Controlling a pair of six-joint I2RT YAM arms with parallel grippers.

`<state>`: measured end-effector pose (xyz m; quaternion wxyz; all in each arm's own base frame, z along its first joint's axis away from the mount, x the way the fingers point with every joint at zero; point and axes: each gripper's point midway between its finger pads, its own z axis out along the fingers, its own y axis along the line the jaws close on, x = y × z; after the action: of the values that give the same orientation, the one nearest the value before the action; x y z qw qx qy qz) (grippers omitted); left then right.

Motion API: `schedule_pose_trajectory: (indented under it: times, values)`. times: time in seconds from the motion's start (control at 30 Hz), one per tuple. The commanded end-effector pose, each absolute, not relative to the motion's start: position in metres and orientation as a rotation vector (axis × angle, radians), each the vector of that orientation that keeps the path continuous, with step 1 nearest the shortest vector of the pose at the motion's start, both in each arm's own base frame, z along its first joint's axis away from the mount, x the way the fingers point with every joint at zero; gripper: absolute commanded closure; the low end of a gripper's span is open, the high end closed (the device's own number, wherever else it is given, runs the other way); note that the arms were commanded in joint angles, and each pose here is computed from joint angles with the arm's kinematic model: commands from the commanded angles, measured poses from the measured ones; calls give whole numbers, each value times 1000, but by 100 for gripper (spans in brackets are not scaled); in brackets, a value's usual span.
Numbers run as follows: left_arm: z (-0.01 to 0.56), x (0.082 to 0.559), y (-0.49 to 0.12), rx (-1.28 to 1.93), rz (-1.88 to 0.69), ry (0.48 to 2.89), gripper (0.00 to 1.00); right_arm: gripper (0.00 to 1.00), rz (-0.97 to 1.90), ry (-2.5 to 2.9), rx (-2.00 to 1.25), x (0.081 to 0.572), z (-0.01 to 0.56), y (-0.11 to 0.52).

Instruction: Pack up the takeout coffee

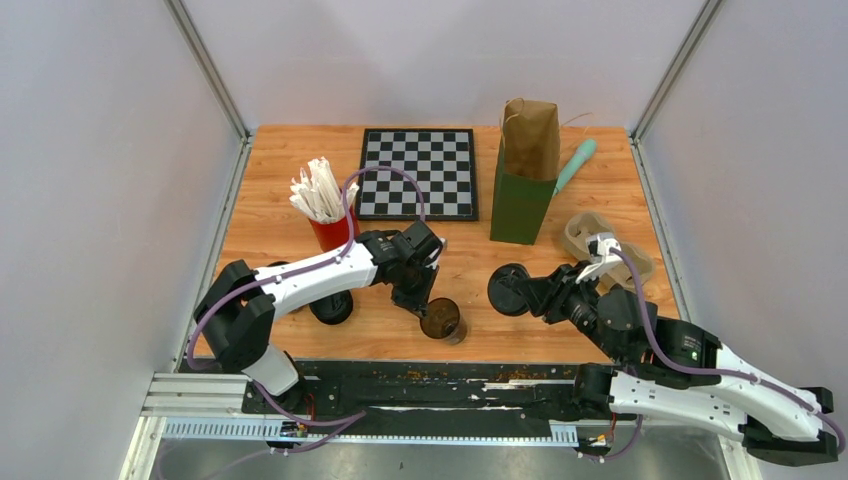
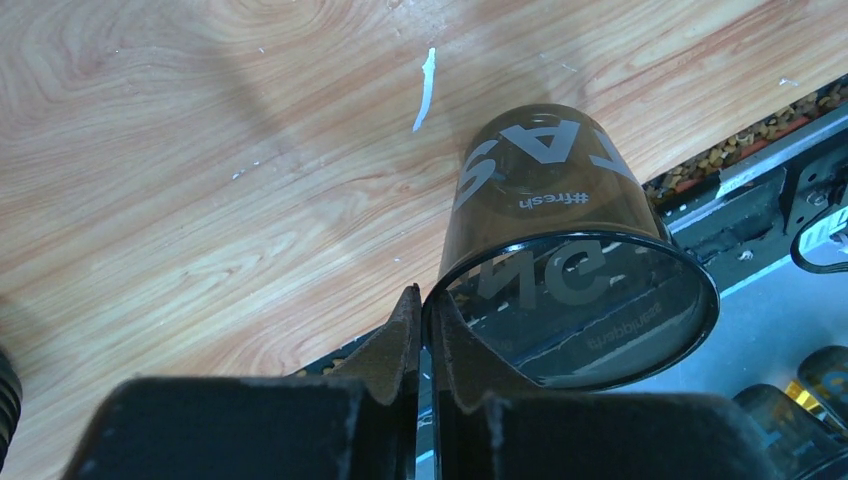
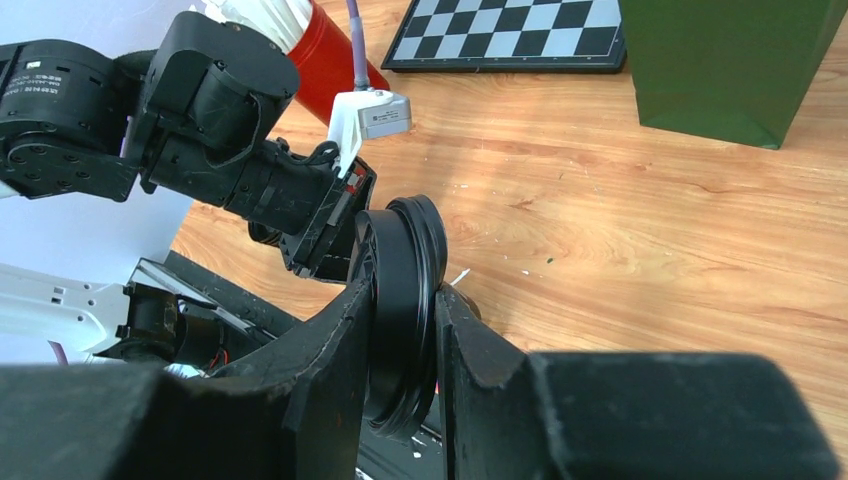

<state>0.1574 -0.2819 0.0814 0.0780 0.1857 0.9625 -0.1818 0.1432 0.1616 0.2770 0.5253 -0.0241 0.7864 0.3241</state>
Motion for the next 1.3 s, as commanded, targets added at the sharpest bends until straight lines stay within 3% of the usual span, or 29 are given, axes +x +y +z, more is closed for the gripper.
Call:
schedule_pose_trajectory:
  times: [0.0, 0.57, 0.97, 1.27]
  values:
    - [95, 161, -283, 593, -557, 2854, 92, 71, 827, 1866, -59, 143, 286, 173]
    - [106, 175, -264, 625, -317, 2879, 88, 70, 838, 1877, -94, 145, 280, 192]
    - [136, 194, -278, 555, -375, 2777, 54, 69, 828, 1887, -112, 143, 271, 192]
    - [224, 231, -276, 315, -710, 2353, 46, 68, 875, 1919, -189, 143, 250, 229]
